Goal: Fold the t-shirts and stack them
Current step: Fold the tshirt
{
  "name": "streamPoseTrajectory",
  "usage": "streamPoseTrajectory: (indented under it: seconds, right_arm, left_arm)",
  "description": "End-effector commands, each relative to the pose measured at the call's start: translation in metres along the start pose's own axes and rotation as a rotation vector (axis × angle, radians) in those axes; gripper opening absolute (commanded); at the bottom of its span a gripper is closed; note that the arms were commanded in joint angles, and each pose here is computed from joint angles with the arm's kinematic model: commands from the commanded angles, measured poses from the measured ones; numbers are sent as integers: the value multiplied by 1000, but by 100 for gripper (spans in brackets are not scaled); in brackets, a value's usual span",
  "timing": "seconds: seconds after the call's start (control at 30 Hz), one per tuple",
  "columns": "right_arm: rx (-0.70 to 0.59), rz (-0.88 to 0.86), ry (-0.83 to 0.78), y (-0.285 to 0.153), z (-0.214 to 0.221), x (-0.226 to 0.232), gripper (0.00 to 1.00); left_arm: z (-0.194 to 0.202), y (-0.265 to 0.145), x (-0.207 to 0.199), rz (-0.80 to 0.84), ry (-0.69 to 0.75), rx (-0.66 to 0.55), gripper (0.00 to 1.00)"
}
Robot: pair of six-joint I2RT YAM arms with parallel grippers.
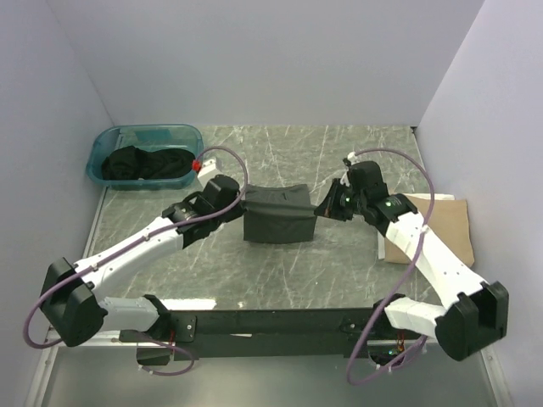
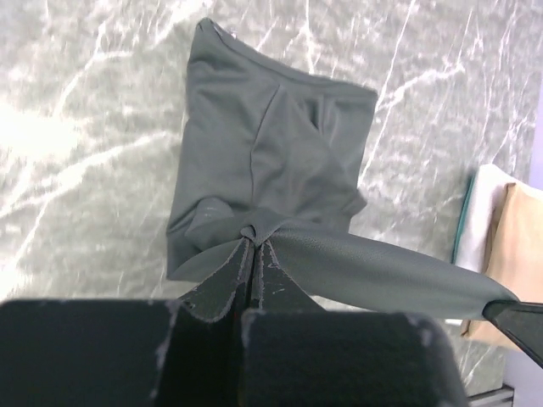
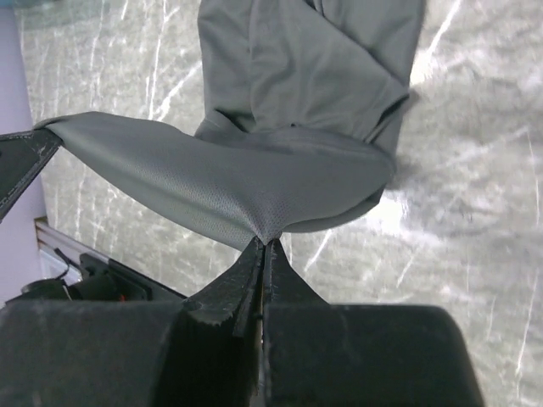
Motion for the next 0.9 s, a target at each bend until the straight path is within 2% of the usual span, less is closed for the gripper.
streamPoseTrajectory:
  seconds: [0.0,0.27,0.5,0.87]
  right_arm:
    - [-21,-52,-39,2,-25,10,0]
    - [48,-57,-1,34,-55,2,0]
    - [121,-37,55,80,-79,-13,0]
    - [152,11,96,131,-111,-27,0]
  left_arm:
    - [-29,9,-3,25,20,-70,1]
    - [-49,56,1,-22,52,-18,1]
    - [-60,100,8,-37,46,20,1]
    - [-76,153,16,-29,58,70,1]
Point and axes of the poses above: each gripper's point midway between its finger pads, its own y axis out along the fingers, its own x axis along the line the jaws close on, z = x × y, the point moved 10 cm from there along -y, back along the fingers, and after that the axes turned 10 degrees about y, right-handed, at the moved point
